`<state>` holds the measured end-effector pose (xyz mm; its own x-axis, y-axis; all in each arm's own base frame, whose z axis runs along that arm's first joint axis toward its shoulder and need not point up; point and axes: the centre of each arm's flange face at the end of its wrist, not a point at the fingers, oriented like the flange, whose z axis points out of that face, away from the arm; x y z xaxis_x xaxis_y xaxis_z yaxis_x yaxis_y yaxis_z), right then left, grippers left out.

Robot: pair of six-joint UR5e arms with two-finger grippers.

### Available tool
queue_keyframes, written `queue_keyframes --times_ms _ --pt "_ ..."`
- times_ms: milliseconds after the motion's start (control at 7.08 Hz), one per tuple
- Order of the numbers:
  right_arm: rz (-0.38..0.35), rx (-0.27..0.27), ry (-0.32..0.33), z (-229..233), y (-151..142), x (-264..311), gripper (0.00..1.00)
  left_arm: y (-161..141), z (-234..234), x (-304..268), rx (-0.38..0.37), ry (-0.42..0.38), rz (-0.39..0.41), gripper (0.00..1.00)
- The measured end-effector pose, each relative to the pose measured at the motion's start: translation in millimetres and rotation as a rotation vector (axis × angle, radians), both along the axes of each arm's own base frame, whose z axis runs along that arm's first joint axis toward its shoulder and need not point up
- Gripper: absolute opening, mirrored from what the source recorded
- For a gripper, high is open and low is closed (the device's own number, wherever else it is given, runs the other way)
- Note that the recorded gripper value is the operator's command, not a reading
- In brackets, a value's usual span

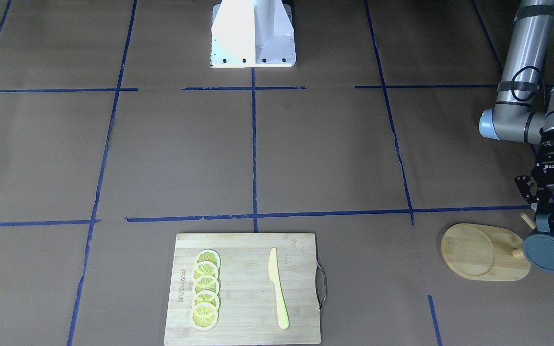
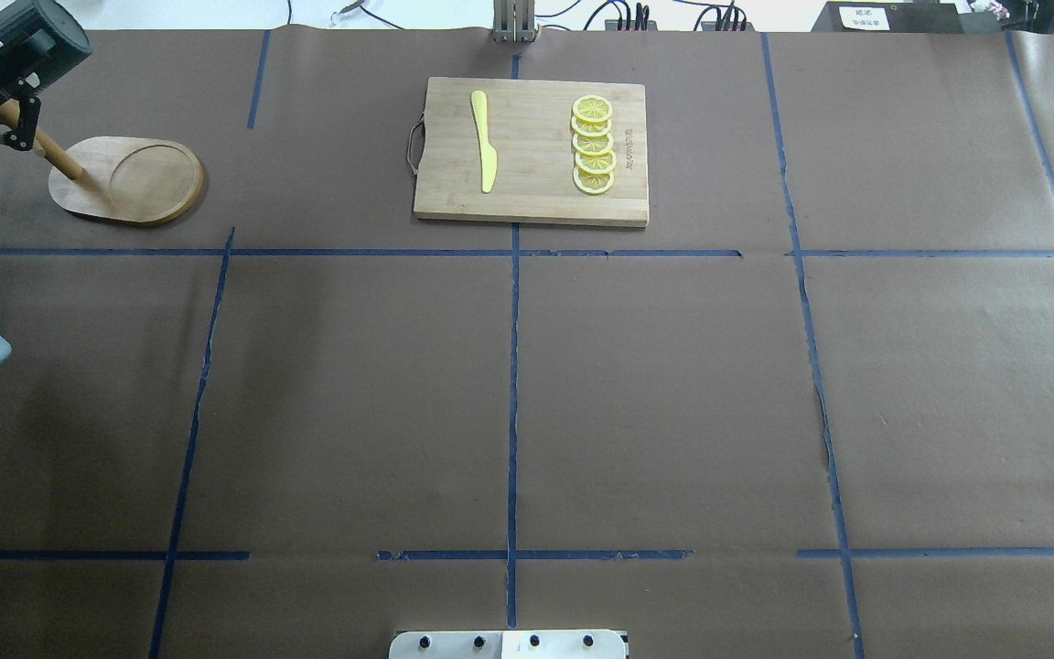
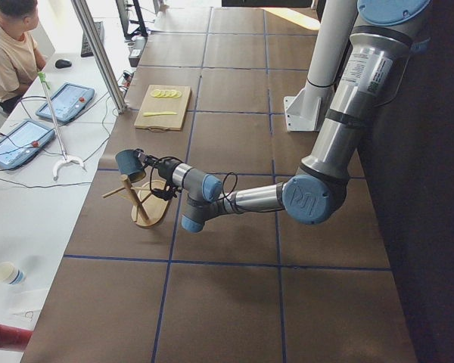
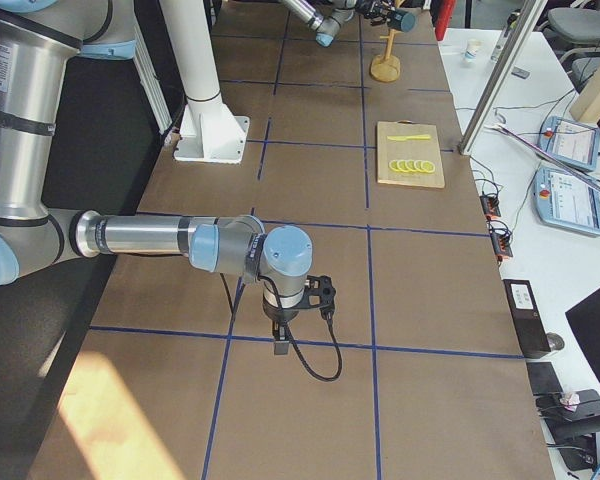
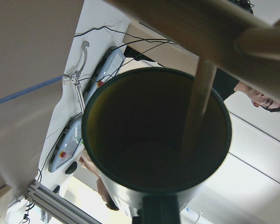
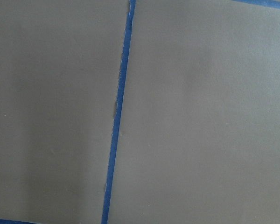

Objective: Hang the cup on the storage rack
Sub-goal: 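Hook the mug handle onto a rack peg with the left gripper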

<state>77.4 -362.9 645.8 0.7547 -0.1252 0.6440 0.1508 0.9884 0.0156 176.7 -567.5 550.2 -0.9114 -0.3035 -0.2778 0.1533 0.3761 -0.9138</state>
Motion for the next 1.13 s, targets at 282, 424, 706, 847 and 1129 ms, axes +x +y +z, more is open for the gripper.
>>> queue_keyframes --times_ms 282,424,706,847,1129 --pt "0.0 -0.002 0.0 1 1 0 1.0 0 3 -1 -0.008 0.007 0.002 0.68" --pt "0.0 -0.002 0.0 1 1 0 1.0 1 7 -1 -0.015 0.003 0.003 0.7" --pt "0.0 -0.002 0.0 1 1 0 1.0 3 11 -2 -0.018 0.002 0.003 1.0" --pt "0.0 -0.001 0.0 0 1 0 1.0 3 11 -3 -0.015 0.003 0.003 1.0" --pt "0.001 -0.002 0.0 0 1 0 1.0 6 11 -5 -0.004 0.009 0.002 1.0"
